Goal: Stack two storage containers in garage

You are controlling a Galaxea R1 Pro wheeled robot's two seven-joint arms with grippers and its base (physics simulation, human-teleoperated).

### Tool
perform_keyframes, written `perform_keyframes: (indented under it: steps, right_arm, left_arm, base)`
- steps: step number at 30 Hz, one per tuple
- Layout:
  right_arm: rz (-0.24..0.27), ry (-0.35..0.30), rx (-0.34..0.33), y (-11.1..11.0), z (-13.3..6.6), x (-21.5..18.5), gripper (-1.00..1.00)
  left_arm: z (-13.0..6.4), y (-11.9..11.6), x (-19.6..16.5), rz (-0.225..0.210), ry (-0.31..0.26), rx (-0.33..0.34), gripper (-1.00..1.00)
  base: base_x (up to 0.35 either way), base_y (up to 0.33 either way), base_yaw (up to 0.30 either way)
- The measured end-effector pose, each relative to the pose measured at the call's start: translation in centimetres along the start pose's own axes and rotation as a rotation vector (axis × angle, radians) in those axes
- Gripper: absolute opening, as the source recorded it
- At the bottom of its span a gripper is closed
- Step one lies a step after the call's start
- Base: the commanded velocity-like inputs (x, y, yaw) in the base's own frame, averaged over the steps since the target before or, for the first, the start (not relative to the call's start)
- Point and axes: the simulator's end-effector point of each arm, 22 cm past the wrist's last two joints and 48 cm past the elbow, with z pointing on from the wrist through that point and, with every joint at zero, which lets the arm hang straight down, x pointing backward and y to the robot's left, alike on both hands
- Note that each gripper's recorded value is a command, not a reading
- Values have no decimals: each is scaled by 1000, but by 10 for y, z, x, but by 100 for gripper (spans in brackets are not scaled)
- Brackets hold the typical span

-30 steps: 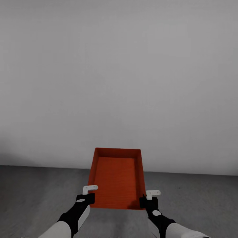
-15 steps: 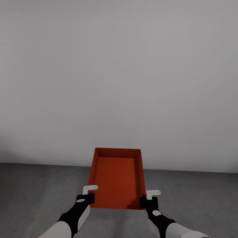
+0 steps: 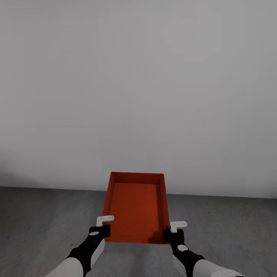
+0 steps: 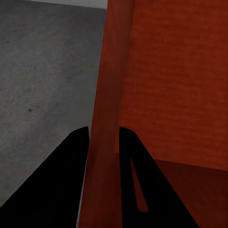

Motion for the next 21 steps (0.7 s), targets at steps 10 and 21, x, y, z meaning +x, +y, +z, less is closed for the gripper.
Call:
perform_keyframes:
  steps: [10, 21]
  right_arm:
    - [1, 18, -1, 0, 2, 9, -100]
    - [1, 35, -1, 1, 4, 19, -100]
  left_arm:
    - [4, 0, 8, 4, 18, -1, -100]
    - [8, 0, 17, 6, 35, -3, -100]
  base:
    - [0, 0, 0]
    - [0, 0, 0]
